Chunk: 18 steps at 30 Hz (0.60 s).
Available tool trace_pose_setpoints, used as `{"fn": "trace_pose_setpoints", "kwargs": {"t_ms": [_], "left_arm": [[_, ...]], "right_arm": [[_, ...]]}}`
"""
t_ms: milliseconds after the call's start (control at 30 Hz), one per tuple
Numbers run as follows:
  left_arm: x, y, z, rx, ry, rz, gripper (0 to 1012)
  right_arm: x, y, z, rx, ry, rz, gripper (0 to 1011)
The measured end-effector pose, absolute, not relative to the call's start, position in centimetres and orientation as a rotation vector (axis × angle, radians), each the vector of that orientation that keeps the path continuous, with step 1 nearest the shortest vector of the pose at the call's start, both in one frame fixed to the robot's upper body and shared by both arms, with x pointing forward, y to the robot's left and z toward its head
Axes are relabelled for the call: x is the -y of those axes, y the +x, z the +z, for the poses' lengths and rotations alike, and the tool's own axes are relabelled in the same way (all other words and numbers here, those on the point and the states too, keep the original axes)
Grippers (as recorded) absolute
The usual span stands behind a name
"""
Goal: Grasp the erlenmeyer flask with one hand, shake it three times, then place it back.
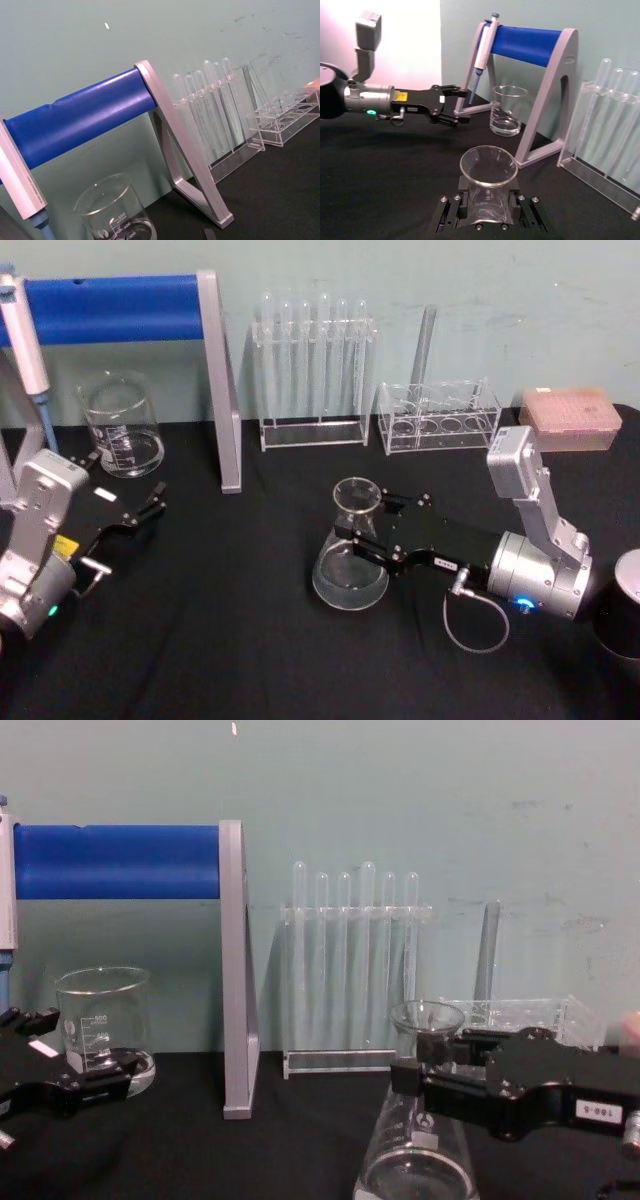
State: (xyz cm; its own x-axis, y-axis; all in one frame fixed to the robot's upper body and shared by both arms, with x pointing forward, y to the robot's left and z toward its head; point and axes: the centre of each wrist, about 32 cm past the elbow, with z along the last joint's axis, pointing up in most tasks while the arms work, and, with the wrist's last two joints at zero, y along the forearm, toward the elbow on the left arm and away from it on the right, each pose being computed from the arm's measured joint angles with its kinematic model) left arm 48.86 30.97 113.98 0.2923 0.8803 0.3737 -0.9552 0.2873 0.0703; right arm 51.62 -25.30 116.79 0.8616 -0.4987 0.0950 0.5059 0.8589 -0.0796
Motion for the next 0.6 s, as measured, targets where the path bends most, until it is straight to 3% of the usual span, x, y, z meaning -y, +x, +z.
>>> {"fn": "trace_pose_setpoints", "kwargs": {"t_ms": [600], "left_arm": [[-30.97, 48.86, 113.98, 0.285, 0.305, 1.248, 1001]], "right_arm": [[25.70, 52.08, 116.06, 0.050, -0.092, -0.463, 457]]}}
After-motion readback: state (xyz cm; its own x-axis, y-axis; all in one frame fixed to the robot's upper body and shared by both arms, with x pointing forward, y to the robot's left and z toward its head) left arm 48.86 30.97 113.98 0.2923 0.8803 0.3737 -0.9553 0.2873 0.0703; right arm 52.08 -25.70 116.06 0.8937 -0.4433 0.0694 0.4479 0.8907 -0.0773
